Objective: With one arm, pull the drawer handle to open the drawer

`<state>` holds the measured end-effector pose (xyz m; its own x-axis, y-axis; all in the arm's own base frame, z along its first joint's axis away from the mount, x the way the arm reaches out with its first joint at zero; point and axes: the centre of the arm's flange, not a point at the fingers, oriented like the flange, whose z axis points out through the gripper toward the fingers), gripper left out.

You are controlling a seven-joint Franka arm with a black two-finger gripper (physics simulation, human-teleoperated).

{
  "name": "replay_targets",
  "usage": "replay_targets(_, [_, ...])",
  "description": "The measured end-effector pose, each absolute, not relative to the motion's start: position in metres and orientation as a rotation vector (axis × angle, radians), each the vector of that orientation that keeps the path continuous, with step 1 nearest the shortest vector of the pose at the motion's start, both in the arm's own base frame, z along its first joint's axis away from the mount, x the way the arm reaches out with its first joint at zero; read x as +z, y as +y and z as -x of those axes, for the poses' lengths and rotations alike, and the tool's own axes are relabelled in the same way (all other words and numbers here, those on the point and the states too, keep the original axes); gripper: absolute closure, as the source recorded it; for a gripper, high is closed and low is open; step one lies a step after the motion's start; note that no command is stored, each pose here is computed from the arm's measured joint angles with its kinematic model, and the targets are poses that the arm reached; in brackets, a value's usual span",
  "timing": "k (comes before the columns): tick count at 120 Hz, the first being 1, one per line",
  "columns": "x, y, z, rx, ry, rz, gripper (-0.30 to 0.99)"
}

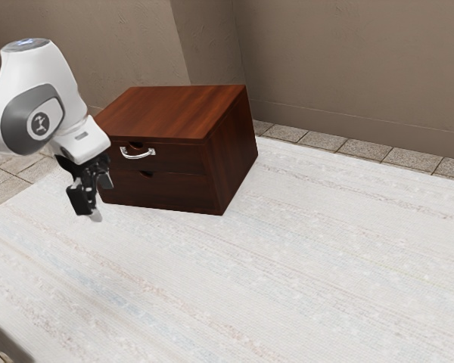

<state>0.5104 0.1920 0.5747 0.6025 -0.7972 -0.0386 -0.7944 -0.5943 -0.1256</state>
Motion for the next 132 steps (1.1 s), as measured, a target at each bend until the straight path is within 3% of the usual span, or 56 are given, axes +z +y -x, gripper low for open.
replay_targets(64, [0.571,0.198,-0.554,-0.093,1.689,2.496,0.0])
replay_targets(132, [0.574,0.229,-0.562,-0.228,1.675,2.452,0.0])
